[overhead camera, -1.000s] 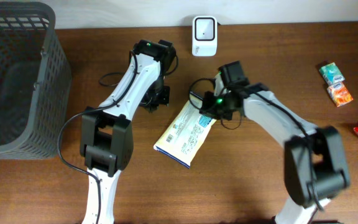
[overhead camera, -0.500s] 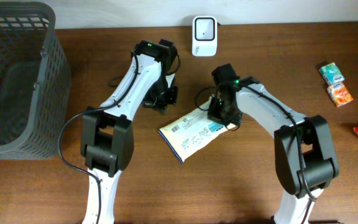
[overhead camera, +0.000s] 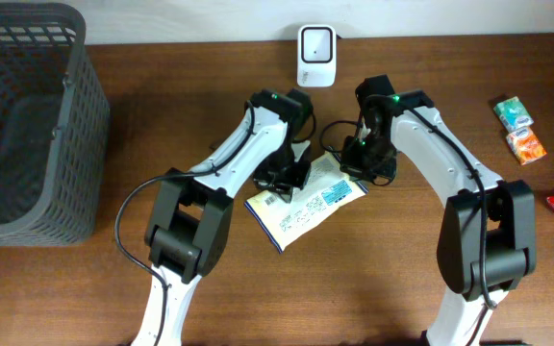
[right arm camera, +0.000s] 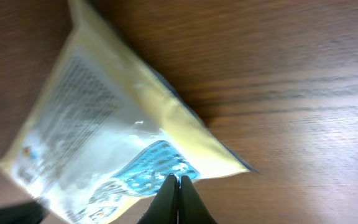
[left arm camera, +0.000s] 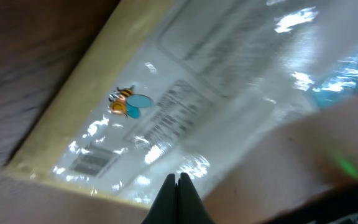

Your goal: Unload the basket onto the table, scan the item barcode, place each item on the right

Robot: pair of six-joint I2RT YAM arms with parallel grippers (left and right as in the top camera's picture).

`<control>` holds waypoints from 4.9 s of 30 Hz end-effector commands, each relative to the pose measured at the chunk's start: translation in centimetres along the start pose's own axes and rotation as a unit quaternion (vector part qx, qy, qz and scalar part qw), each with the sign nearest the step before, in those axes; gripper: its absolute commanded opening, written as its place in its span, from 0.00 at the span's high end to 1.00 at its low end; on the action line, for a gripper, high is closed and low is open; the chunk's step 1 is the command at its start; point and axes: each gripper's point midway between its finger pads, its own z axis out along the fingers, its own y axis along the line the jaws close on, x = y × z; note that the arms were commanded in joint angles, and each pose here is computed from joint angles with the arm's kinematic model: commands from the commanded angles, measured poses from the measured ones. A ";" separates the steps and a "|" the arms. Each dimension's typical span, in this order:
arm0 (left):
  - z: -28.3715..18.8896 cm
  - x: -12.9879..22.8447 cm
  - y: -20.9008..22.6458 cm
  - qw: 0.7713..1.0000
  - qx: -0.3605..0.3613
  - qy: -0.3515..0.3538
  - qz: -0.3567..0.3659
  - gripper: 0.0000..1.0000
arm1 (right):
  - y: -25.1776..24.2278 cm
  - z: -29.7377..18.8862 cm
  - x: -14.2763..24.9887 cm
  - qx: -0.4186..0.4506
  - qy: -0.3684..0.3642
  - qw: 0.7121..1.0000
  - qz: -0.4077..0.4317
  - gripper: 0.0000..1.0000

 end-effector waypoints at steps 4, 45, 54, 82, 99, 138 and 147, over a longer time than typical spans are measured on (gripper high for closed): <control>3.4 1.6 1.5 0.999 0.000 0.024 -0.033 1.00 | 3.2 1.6 0.4 -0.095 0.021 0.995 -0.032 0.96; -2.8 0.7 8.5 0.992 -0.079 -0.035 -0.092 0.01 | -3.1 -0.9 -1.0 0.053 -0.013 0.998 -0.002 0.01; -10.5 0.6 8.7 0.984 -0.071 -0.129 -0.100 0.01 | -4.9 -1.2 -1.9 0.106 -0.037 0.994 -0.003 0.01; -22.3 5.9 17.0 0.925 -0.112 -0.285 -0.225 0.01 | -7.6 -2.0 -3.5 0.120 -0.059 0.990 0.033 0.01; -21.6 5.8 16.2 0.932 -0.087 -0.275 -0.219 0.01 | -8.0 -1.3 -2.9 0.125 -0.048 0.990 0.033 0.01; -0.3 3.7 5.3 0.972 0.083 -0.185 -0.122 0.13 | -3.4 2.1 -1.3 -0.009 0.002 0.999 -0.041 0.01; 1.1 3.7 5.5 0.972 0.085 -0.165 -0.141 0.09 | -1.6 5.6 -1.1 -0.033 0.003 0.993 -0.114 0.01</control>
